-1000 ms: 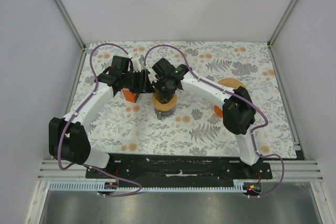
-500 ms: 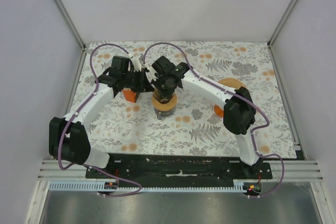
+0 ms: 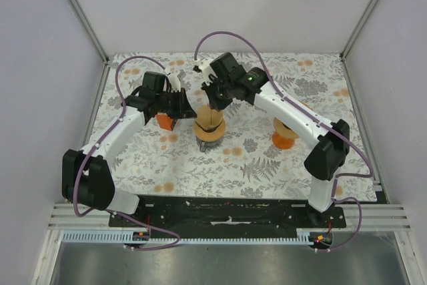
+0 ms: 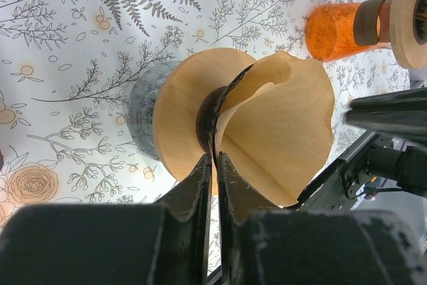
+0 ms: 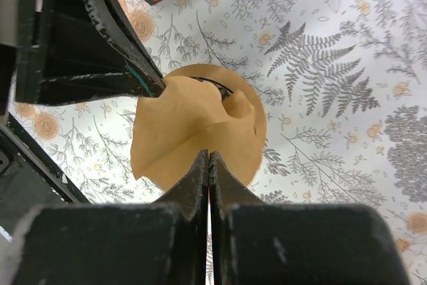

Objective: Place the coffee filter in the dripper

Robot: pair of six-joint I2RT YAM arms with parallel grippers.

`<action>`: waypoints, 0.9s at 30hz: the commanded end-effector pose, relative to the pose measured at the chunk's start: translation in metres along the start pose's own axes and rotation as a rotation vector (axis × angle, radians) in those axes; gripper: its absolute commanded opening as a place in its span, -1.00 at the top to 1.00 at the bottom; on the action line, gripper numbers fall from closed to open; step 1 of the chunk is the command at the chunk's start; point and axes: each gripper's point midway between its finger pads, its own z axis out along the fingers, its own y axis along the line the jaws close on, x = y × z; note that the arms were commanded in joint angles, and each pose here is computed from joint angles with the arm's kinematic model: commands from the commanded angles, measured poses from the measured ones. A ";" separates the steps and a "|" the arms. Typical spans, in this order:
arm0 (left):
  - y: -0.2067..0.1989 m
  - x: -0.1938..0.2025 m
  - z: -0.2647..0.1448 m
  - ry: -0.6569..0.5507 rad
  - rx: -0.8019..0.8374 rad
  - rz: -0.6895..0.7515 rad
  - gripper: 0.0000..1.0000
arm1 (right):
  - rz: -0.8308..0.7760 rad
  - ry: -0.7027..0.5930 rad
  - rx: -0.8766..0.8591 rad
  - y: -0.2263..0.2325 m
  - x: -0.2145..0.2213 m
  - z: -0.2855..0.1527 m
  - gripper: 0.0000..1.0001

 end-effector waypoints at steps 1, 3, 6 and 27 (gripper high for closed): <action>-0.006 -0.013 -0.008 -0.035 -0.002 0.068 0.71 | -0.030 -0.153 0.005 -0.007 -0.036 -0.051 1.00; -0.008 -0.017 -0.011 -0.044 -0.003 0.082 0.64 | -0.024 -0.189 0.022 -0.015 -0.041 -0.069 1.00; -0.011 -0.021 -0.016 -0.053 -0.007 0.098 0.53 | -0.004 -0.235 0.065 -0.033 -0.044 -0.093 0.99; -0.006 -0.084 -0.068 -0.218 -0.151 0.249 -0.22 | 0.332 -0.591 0.471 -0.194 0.013 -0.250 -0.96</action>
